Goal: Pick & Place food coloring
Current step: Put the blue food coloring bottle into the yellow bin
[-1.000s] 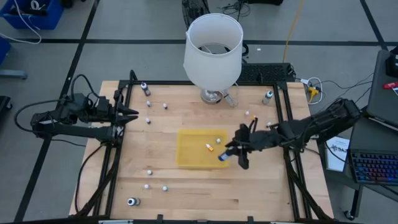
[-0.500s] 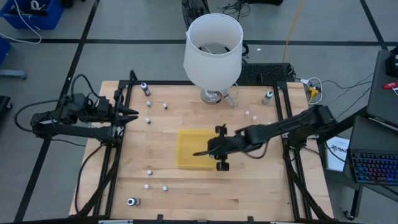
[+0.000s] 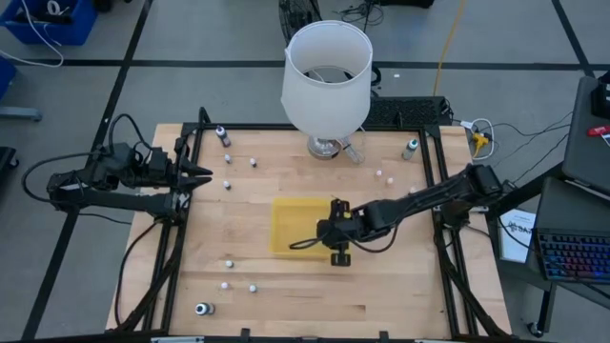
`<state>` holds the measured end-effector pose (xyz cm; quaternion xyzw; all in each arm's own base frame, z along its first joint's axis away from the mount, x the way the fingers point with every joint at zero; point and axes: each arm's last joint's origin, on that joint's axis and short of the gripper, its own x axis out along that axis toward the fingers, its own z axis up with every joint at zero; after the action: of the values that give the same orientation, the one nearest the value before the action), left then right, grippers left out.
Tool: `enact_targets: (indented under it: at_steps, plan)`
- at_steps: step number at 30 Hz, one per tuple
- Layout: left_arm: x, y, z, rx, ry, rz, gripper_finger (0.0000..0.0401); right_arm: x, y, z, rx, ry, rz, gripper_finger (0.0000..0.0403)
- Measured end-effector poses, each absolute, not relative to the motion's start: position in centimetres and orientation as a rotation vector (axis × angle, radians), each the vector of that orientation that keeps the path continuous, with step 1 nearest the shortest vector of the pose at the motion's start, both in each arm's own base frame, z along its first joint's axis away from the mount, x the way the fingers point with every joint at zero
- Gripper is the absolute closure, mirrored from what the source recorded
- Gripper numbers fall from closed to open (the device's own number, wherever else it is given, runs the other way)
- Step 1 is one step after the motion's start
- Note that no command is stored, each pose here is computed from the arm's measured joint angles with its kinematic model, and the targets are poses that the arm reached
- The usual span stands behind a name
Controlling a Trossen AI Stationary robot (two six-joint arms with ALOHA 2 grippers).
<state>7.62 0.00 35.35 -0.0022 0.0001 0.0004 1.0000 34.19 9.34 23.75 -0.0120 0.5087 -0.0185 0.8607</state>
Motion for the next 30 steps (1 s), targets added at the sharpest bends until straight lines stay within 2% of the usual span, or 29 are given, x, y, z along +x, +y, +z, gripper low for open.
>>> enact_targets:
  at_steps: [20, 30]
  plan:
    - [7.6, 0.0, 35.4, -0.004, 0.0, 0.001, 0.0334, 32.5, 10.3, 20.4, 0.085, 1.142, -0.047, 0.0307]
    - [7.6, 0.0, 35.4, -0.004, 0.0, 0.001, 0.0334, 32.3, 10.5, 20.4, 0.129, 1.142, -0.037, 0.0247]
